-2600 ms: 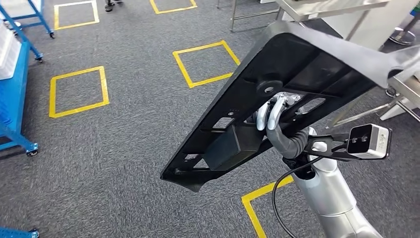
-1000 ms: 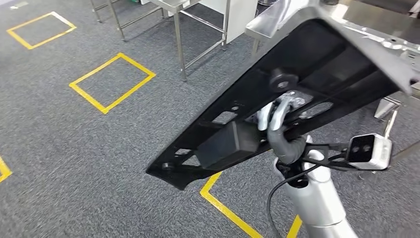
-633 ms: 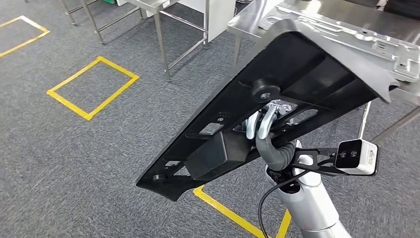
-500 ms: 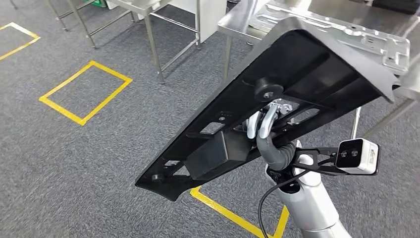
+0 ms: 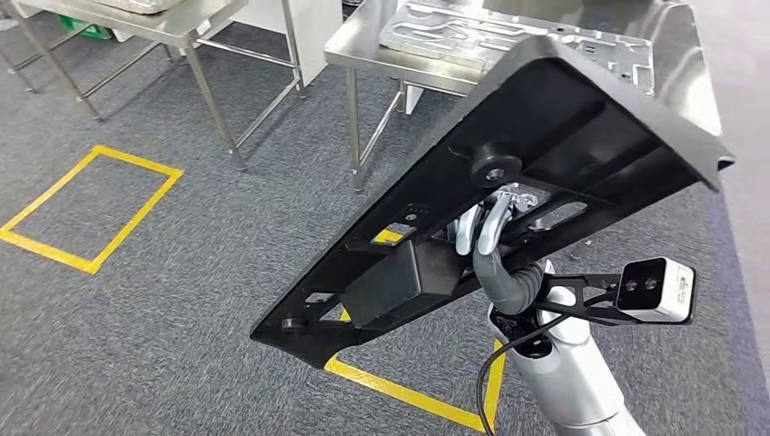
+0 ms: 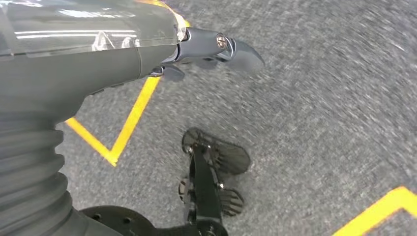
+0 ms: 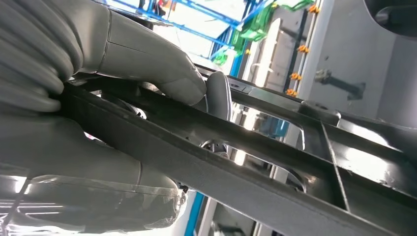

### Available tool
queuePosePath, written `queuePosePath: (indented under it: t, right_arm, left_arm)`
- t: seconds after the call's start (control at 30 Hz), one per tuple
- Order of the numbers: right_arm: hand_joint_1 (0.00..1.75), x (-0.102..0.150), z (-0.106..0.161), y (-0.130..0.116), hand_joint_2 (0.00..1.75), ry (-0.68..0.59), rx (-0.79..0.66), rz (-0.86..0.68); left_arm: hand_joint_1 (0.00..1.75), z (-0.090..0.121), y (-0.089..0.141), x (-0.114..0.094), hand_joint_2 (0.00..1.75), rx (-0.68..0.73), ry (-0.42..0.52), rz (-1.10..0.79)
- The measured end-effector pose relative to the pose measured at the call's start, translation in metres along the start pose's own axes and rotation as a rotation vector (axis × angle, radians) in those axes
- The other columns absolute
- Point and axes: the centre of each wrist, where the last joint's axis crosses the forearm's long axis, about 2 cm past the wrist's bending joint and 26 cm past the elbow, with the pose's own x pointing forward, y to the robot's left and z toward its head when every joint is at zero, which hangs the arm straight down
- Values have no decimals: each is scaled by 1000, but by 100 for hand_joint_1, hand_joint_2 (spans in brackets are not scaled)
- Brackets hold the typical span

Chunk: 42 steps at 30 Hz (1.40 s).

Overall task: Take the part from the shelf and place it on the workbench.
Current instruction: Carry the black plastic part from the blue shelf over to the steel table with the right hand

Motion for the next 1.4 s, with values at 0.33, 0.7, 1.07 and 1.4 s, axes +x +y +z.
queuePosePath:
  t: [0.33, 0.7, 1.07, 1.4]
  right_arm:
    - [175, 2, 3, -3, 175, 2, 0, 4]
    - [175, 3, 3, -5, 175, 6, 5, 11]
    - [175, 2, 4, -4, 175, 7, 7, 5]
    - [175, 3, 7, -3, 175, 9, 10, 15]
  left_arm:
    - [0, 0, -2, 1, 175, 0, 4, 4]
    - [0, -1, -5, 6, 175, -6, -2, 11]
    - [0, -1, -3, 4, 175, -13, 8, 15]
    - [0, 0, -4, 2, 175, -37, 14, 21]
